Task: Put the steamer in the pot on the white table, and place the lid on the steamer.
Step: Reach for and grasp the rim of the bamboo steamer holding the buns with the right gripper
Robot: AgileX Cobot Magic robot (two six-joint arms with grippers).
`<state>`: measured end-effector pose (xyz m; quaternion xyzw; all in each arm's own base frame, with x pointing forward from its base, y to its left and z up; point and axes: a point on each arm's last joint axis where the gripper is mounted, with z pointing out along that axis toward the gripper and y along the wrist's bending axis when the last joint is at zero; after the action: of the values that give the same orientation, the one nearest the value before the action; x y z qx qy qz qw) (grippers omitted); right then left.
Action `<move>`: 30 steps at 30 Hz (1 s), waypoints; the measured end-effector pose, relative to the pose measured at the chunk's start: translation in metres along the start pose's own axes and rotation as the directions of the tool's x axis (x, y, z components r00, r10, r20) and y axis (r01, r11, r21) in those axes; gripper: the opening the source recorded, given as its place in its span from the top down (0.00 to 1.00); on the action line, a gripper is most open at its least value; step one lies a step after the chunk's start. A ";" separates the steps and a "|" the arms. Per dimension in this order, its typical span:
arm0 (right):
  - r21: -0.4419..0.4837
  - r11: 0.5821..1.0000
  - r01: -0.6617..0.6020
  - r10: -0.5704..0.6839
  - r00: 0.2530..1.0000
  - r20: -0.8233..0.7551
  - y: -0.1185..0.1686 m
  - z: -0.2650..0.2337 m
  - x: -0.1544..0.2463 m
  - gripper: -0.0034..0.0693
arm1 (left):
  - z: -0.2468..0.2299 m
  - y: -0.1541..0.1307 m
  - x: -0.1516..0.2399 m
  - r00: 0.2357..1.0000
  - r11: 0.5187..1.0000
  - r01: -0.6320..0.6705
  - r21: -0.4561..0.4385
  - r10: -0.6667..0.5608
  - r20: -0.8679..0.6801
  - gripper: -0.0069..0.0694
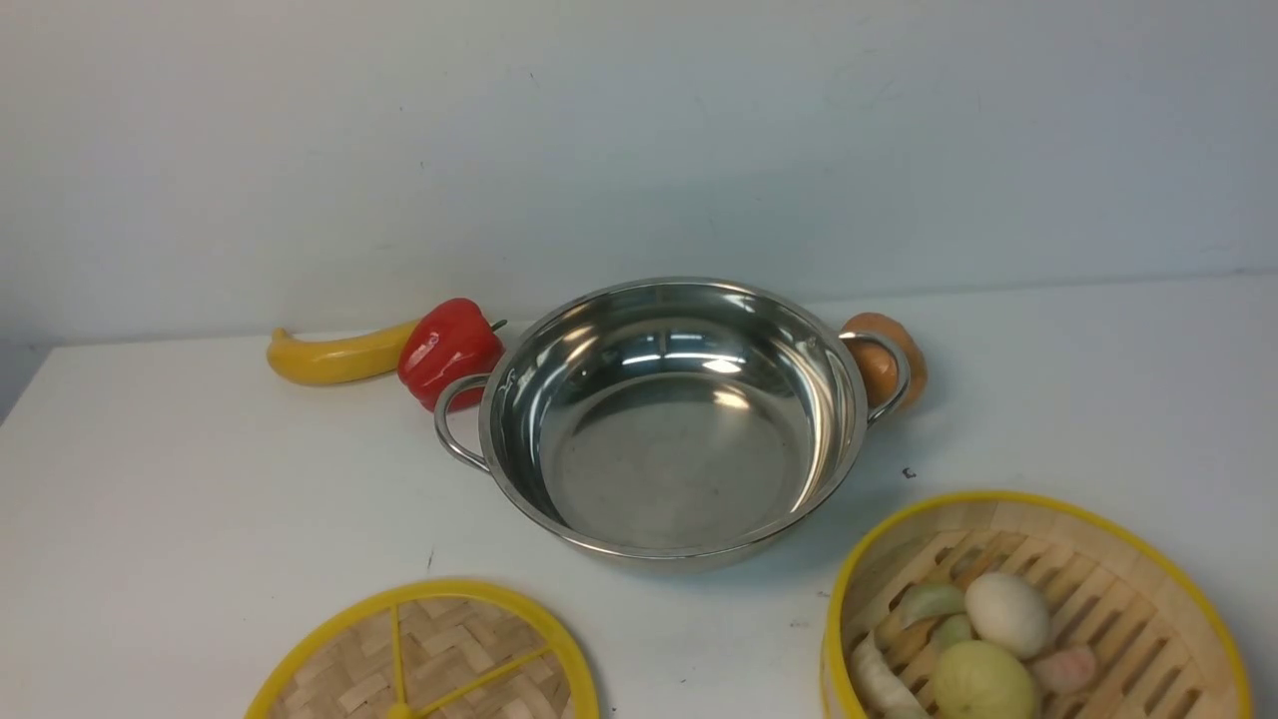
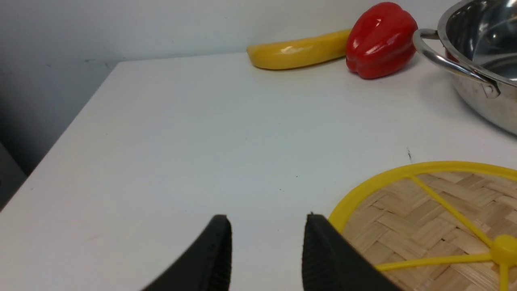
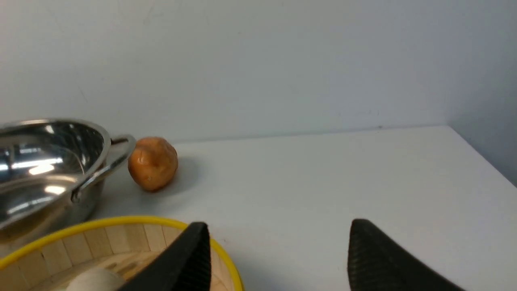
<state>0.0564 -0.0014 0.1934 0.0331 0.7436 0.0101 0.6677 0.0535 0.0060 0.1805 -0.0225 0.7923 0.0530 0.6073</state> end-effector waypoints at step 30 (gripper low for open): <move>-0.240 0.966 -0.100 0.084 0.994 -0.076 0.033 -0.003 -0.179 0.34 | 0.000 0.000 0.000 1.000 1.000 0.000 0.000 0.000 0.000 0.59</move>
<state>0.0736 0.0208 0.3735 -0.0151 0.7556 0.1334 0.6411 0.0535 0.0060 0.1805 -0.0225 0.7923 0.0530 0.6073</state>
